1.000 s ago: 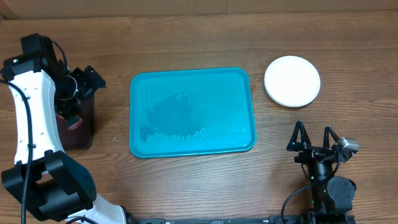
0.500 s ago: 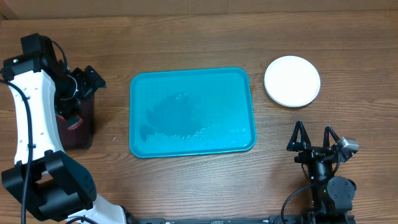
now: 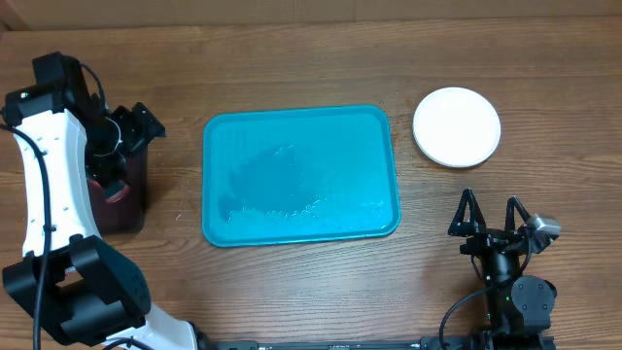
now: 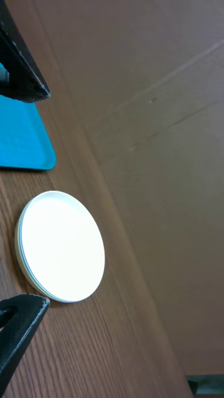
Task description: Clean dirty plates on tray and stack at the side
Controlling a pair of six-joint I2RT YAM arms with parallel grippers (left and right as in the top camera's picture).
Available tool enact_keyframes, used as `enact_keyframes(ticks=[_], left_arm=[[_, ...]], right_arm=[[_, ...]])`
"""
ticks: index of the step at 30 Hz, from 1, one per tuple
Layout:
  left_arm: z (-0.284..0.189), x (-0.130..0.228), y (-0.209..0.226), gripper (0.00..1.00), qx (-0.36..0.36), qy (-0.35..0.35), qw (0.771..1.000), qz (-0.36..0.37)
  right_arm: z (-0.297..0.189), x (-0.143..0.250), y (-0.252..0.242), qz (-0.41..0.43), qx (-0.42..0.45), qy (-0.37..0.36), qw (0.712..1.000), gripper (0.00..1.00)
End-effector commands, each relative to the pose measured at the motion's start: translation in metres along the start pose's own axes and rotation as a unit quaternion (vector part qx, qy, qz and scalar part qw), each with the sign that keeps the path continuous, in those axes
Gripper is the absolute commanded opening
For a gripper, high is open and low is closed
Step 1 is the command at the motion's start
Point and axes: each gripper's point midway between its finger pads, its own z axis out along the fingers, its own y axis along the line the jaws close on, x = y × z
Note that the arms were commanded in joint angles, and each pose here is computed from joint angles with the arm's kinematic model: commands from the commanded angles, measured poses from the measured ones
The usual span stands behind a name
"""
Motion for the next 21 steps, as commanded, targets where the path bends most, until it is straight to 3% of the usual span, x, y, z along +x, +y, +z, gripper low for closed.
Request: enact_keyframes(ticks=[1, 6, 9, 12, 14, 17, 21], left_arm=[[0.003, -0.007, 0.017, 1.00, -0.055, -0.016, 0.998, 0.040], [-0.006, -0.008, 0.024, 1.00, -0.079, -0.035, 0.995, 0.055], [-0.018, -0.004, 0.007, 1.00, -0.058, -0.081, 0.988, 0.117], [-0.026, 0.010, -0.015, 1.00, -0.028, -0.147, 0.966, 0.209], [-0.029, 0.030, -0.028, 1.00, -0.003, -0.199, 0.939, 0.279], [-0.024, 0.057, -0.024, 1.00, 0.018, -0.242, 0.919, 0.310], [-0.009, 0.079, -0.011, 1.00, 0.038, -0.259, 0.913, 0.314]], right_arm=[[0.000, 0.001, -0.004, -0.003, 0.007, -0.005, 1.000, 1.00], [0.000, 0.001, -0.004, -0.003, 0.007, -0.005, 1.000, 1.00], [0.000, 0.001, -0.004, -0.003, 0.007, -0.005, 1.000, 1.00], [0.000, 0.001, -0.004, -0.003, 0.007, -0.005, 1.000, 1.00], [0.000, 0.001, -0.004, -0.003, 0.007, -0.005, 1.000, 1.00], [0.000, 0.001, -0.004, -0.003, 0.007, -0.005, 1.000, 1.00], [0.000, 0.001, -0.004, -0.003, 0.007, -0.005, 1.000, 1.00]])
